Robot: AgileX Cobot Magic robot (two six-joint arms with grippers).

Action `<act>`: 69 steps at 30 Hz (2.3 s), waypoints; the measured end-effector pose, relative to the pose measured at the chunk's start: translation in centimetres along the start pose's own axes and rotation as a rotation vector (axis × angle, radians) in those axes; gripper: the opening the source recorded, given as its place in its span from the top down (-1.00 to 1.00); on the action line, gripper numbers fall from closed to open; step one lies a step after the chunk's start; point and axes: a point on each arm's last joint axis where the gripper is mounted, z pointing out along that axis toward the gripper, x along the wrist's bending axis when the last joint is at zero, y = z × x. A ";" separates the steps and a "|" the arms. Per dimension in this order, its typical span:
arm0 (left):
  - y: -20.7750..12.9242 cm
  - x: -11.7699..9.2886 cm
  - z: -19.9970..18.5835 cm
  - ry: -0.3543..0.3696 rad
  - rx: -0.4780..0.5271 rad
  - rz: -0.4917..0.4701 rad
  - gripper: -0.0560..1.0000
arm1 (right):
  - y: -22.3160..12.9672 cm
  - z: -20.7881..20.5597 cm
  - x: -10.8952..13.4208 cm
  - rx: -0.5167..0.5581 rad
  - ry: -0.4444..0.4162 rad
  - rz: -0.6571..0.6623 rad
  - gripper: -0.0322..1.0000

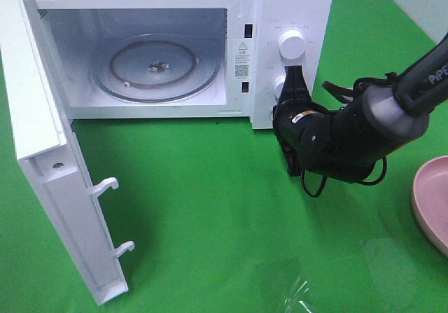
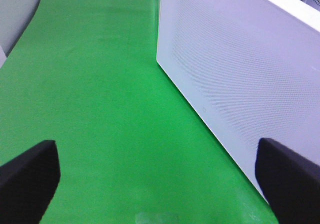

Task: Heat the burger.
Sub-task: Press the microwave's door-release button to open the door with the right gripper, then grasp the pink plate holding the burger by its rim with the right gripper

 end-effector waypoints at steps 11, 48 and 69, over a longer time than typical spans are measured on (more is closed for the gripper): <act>0.0 0.0 0.0 0.000 0.000 0.000 -0.97 | 0.5 -3.3 -1.4 0.108 -0.133 -0.116 0.93; 0.0 0.0 0.0 0.000 0.000 0.000 -0.96 | 2.2 -15.6 0.3 0.860 -0.378 -1.609 0.79; 0.0 0.0 0.0 0.000 0.000 0.000 -0.96 | 6.0 -21.9 4.4 0.720 -0.364 -1.881 -0.47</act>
